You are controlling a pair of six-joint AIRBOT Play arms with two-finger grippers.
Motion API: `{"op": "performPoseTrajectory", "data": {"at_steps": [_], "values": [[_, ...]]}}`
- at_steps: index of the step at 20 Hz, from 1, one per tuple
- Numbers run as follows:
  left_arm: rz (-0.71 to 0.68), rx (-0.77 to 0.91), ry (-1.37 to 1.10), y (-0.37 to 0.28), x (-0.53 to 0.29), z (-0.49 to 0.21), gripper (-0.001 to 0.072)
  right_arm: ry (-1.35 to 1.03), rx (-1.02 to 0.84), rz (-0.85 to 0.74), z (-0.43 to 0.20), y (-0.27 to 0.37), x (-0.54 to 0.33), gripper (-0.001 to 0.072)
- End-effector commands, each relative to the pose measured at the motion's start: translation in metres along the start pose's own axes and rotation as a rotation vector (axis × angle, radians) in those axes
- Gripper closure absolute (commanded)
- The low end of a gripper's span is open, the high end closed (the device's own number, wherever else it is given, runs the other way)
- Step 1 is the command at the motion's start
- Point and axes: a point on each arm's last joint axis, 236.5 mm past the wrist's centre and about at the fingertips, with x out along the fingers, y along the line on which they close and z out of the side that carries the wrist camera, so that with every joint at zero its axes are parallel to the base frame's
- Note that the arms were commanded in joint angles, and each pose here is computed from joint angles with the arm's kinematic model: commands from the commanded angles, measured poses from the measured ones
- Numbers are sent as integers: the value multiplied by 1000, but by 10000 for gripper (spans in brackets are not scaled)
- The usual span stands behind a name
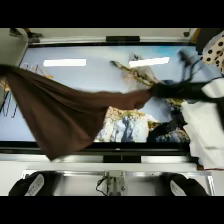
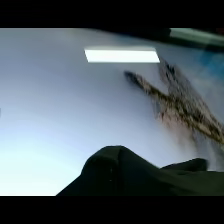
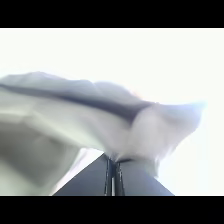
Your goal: Fold the shirts.
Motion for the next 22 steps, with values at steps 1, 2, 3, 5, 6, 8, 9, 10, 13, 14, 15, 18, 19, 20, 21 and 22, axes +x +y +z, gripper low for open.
{"op": "performPoseTrajectory", "data": {"at_steps": [1, 2, 3, 5, 6, 8, 9, 10, 13, 14, 15, 18, 19, 20, 21, 22], "values": [[33, 178, -304, -65, -104, 106, 678, -572, -331, -329, 124, 32, -222, 643], [23, 193, -378, -86, -132, 123, 678, -706, -382, -403, 137, 48, -279, 644], [18, 212, -432, -102, -153, 133, 678, -818, -401, -464, 142, 60, -327, 643], [37, 258, -508, -122, -188, 140, 679, -961, -373, -562, 140, 67, -391, 644], [65, 249, -522, -122, -197, 139, 678, -1001, -346, -601, 136, 65, -411, 644], [114, 221, -548, -119, -213, 137, 678, -1016, -317, -627, 129, 62, -423, 643], [114, 223, -556, -122, -218, 136, 678, -991, -308, -628, 126, 59, -418, 643], [111, 226, -559, -125, -221, 134, 678, -951, -295, -630, 123, 53, -410, 643], [105, 184, -478, -118, -208, 119, 678, -832, -256, -645, 118, 34, -382, 643], [107, 166, -422, -111, -195, 108, 678, -796, -236, -643, 118, 27, -371, 643], [110, 141, -353, -100, -180, 95, 678, -752, -221, -647, 119, 18, -357, 643], [123, 57, -183, -60, -128, 61, 678, -536, -162, -669, 115, -23, -296, 643], [125, 36, -123, -45, -107, 47, 678, -447, -138, -671, 111, -38, -271, 643], [125, -3, -61, -29, -86, 34, 678, -356, -113, -671, 106, -54, -244, 643], [118, -47, 7, -14, -63, 17, 678, -257, -88, -664, 99, -70, -212, 643], [110, -91, 79, 0, -38, -2, 678, -164, -63, -651, 91, -87, -178, 643]]}}
